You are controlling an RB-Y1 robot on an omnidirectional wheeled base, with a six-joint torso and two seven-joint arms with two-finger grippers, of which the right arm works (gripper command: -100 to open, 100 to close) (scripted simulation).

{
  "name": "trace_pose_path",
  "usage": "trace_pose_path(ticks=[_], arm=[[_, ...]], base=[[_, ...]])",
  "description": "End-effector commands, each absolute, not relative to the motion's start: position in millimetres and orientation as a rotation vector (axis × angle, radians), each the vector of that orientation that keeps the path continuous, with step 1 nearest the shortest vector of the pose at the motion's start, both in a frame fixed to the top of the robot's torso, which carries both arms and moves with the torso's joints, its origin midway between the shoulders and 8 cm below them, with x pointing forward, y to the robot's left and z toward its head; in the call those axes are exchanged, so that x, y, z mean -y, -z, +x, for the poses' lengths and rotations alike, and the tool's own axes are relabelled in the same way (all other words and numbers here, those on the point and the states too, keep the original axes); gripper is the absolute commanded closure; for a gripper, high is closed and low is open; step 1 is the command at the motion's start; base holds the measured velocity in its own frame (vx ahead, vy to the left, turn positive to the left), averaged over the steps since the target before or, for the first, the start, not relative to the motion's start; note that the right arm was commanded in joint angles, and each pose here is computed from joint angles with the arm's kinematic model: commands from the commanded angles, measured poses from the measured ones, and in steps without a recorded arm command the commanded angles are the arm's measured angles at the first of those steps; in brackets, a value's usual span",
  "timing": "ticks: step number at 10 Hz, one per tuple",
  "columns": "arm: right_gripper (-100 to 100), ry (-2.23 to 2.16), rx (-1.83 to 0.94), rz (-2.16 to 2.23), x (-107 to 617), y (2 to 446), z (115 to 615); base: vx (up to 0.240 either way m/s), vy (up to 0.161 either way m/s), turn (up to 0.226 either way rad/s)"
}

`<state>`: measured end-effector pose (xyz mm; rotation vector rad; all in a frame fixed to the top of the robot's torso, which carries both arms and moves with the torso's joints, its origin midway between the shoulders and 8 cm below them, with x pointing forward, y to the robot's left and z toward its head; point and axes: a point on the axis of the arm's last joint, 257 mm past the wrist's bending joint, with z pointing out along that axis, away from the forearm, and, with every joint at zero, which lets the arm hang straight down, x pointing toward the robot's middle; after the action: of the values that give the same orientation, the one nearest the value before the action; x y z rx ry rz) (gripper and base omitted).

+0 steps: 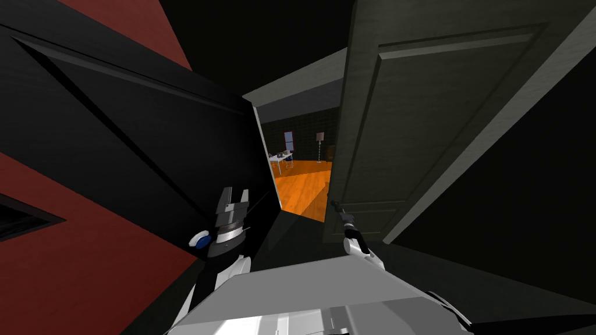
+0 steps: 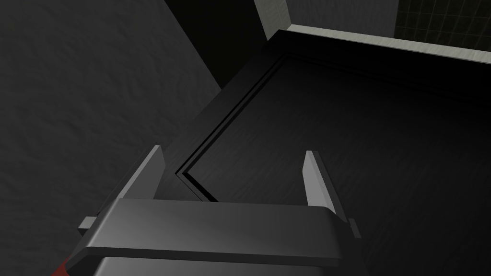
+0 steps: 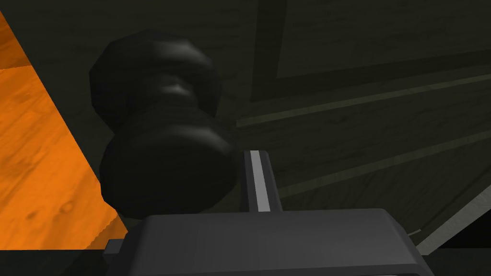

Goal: Pull the door open

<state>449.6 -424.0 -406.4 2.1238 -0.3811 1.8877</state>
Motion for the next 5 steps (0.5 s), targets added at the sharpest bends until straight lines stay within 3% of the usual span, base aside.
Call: trace_pose_path(ticks=[1,3,4,5], arm=[[100,-1.903,0.377,2.121,418.7,403.4,453.4],[100,-1.903,0.377,2.121,418.7,403.4,453.4],[-100,-1.929,0.350,2.117,412.1,403.3,447.7],[-100,-1.940,0.343,2.116,409.1,402.5,447.1]], base=[[0.000,0.000,0.000],[0.000,0.000,0.000],[-0.124,-0.063,0.161],[-0.187,-0.116,0.132]])
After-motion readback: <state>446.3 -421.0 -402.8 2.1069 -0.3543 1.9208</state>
